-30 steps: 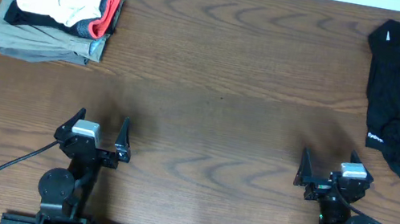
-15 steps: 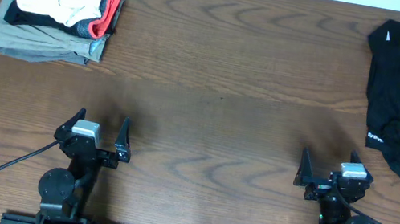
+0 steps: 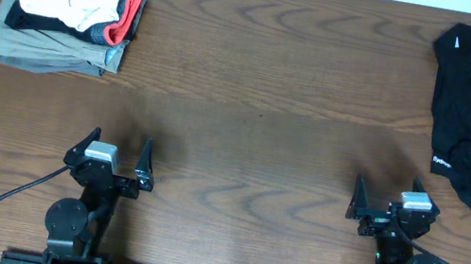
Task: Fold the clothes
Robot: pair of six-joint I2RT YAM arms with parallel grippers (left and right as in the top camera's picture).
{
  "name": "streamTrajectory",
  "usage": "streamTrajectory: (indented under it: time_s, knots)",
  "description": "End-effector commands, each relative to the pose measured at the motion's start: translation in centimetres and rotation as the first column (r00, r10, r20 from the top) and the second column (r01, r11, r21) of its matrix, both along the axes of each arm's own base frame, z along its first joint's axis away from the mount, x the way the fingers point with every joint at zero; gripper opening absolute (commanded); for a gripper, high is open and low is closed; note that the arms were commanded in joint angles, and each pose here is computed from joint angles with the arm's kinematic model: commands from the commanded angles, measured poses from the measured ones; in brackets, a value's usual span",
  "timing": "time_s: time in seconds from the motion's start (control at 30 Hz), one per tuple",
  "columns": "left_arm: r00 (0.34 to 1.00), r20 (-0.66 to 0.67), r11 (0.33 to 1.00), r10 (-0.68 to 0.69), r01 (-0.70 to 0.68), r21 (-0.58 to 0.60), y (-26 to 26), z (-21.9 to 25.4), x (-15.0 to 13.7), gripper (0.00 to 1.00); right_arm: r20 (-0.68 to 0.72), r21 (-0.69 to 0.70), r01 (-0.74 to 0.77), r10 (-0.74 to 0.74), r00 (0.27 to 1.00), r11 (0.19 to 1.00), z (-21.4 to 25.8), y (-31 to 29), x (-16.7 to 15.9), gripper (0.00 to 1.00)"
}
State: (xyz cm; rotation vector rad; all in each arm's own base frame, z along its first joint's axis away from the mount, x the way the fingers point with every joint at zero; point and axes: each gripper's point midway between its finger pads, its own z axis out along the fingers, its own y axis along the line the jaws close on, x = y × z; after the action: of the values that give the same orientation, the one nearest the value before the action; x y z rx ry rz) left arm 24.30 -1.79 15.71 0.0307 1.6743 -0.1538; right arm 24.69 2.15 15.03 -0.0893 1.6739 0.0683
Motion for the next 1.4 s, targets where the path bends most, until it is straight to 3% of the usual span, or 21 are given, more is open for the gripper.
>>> streamTrajectory:
  time_s: [0.0,0.3,0.53,1.2,1.37]
  knots:
    - [0.999,-0.033,1.000,-0.007,0.007,0.001,-0.1,-1.5,0.0,0.98,0.001,-0.011,-0.003,0.003,1.000,1.000,0.0,0.0,0.0,0.99]
    - [1.000,-0.023,1.000,-0.008,0.008,0.001,-0.1,-1.3,0.1,0.98,0.069,0.012,-0.102,0.101,0.993,0.995,1.7,1.7,-0.2,0.99]
    - [1.000,-0.020,1.000,-0.007,0.007,0.002,-0.1,-1.2,0.1,0.98,0.148,0.007,-0.100,0.098,0.984,0.995,3.6,1.6,-0.2,0.99]
    - [0.998,0.065,1.000,-0.001,0.001,0.005,0.0,2.5,-0.1,0.98,0.196,-0.042,-0.030,0.037,0.980,0.999,5.3,0.5,-0.1,0.99]
    - [1.000,0.006,1.000,0.012,-0.012,0.004,0.2,3.9,0.4,0.98,0.188,-0.041,-0.016,0.023,0.982,0.999,7.5,0.3,0.2,0.99]
